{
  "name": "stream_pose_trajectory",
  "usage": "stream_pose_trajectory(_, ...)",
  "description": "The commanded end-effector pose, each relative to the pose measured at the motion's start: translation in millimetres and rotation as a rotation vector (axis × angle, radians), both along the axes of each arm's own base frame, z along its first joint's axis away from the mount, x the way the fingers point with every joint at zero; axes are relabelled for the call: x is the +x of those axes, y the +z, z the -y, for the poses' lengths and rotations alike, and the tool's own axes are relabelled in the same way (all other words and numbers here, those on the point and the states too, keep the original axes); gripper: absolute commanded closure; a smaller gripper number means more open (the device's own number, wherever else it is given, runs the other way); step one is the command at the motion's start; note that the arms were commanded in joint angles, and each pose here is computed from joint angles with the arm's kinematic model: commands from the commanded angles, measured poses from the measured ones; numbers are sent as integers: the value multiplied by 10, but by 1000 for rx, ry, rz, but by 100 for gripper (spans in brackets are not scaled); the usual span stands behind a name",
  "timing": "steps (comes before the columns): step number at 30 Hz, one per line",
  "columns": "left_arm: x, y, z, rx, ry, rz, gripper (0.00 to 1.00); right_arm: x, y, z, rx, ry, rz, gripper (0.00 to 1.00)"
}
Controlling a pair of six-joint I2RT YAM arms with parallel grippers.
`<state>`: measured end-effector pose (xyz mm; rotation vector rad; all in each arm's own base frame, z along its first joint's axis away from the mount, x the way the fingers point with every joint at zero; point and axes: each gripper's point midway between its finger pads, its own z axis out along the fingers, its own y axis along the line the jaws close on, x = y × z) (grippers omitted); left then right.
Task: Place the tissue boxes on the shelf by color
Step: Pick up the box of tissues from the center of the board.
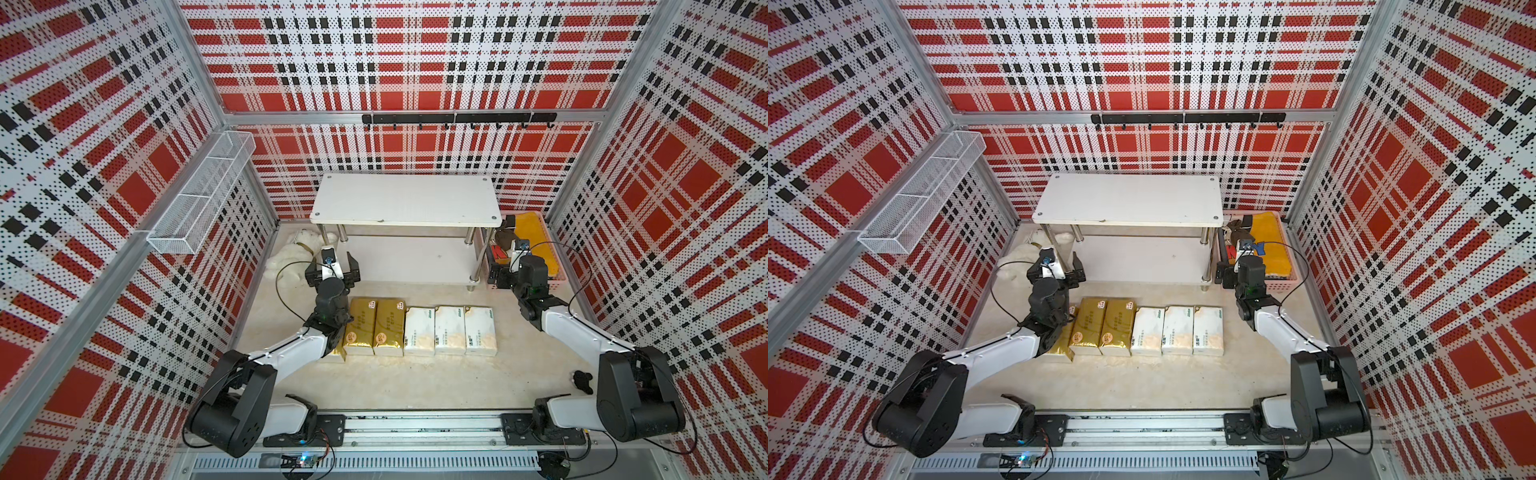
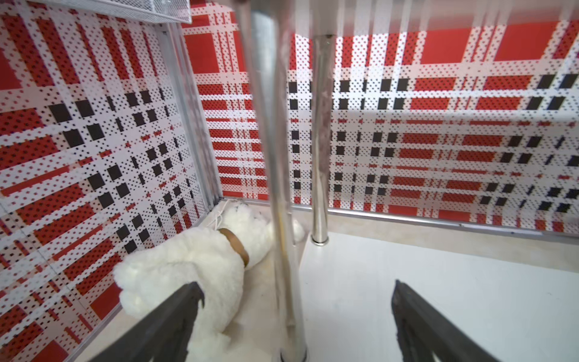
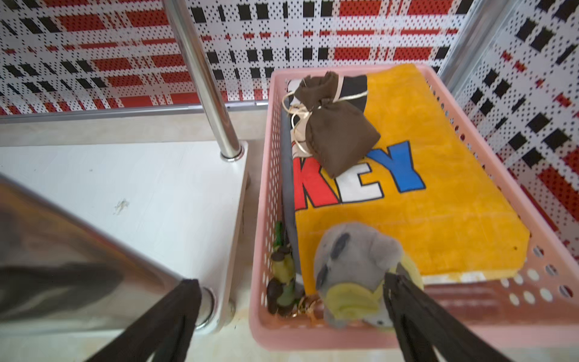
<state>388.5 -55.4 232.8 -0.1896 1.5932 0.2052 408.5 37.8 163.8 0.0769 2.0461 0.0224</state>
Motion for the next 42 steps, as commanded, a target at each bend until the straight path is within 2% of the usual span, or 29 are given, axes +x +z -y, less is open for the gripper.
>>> stream_pose_trajectory(1,-101,-20,-96,-53,85,-70,1,-183,-31,-48,24,-28,-82,0)
stream_pose_trajectory(5,-172,-59,-99,-196,97,-97,1,-200,221,-330,36,44,-22,0)
stream_pose_trajectory(9,-297,-206,-63,-221,152,-153,1,-301,312,-667,42,134,0,0)
stream_pose_trajectory(17,-417,-563,-93,-207,245,-305,1,-419,298,-986,40,221,-8,0)
stream_pose_trajectory(18,-428,-567,-109,-212,247,-311,1,-1161,-606,-729,146,33,-495,1)
stream_pose_trajectory(20,-447,-539,-167,-237,252,-311,1,-1210,-678,-730,136,36,-513,1)
stream_pose_trajectory(21,-447,-523,-205,-257,249,-312,1,-1363,-800,-744,176,9,-592,5)
stream_pose_trajectory(24,-464,-504,-392,-327,261,-318,0,-1475,-915,-729,180,-13,-643,6)
stream_pose_trajectory(28,-538,-450,-589,-361,293,-295,0,-1547,-991,-729,187,-13,-652,7)
stream_pose_trajectory(33,-573,-401,-620,-371,309,-303,0,-1594,-1046,-839,218,9,-661,8)
stream_pose_trajectory(42,-592,-405,-635,-365,317,-315,0,-1553,-894,-908,194,2,-625,6)
